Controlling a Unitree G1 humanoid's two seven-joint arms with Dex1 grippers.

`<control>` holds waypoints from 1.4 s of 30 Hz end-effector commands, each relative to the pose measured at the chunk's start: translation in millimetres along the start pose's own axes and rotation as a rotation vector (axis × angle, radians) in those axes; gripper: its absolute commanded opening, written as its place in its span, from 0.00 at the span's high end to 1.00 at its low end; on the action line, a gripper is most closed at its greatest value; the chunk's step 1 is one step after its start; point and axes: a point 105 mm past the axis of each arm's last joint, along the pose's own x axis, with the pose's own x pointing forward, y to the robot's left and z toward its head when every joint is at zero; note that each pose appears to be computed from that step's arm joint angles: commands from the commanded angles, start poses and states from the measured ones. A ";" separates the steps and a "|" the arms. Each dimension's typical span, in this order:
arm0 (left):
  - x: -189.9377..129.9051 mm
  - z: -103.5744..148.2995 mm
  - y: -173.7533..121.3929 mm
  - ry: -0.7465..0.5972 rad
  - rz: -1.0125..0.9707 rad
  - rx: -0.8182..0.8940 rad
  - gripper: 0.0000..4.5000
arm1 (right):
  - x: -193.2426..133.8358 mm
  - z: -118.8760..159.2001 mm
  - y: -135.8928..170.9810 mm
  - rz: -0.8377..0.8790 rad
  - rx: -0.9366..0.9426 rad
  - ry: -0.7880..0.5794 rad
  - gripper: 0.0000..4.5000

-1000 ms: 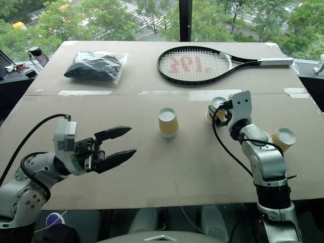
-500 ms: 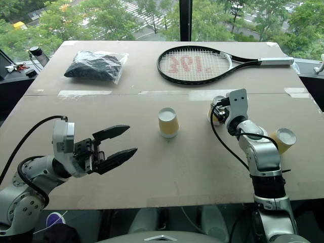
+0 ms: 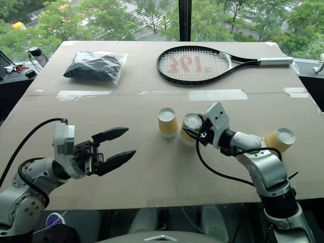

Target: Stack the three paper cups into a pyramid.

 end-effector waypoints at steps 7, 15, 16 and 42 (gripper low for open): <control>-5.4 10.4 -7.2 -0.005 -0.020 0.023 0.00 | 16.4 9.6 -2.3 -0.020 -0.062 -0.052 0.53; -8.9 10.2 -9.2 0.009 -0.016 0.029 0.00 | 29.0 4.1 2.5 -0.003 -0.061 -0.034 0.53; -8.9 10.3 -9.2 0.009 -0.015 0.030 0.00 | 29.8 2.5 1.1 -0.009 -0.066 -0.027 0.42; 32.5 16.6 -22.8 -0.044 -0.366 -0.013 0.00 | -167.9 8.2 -88.2 -0.728 -0.105 0.165 0.01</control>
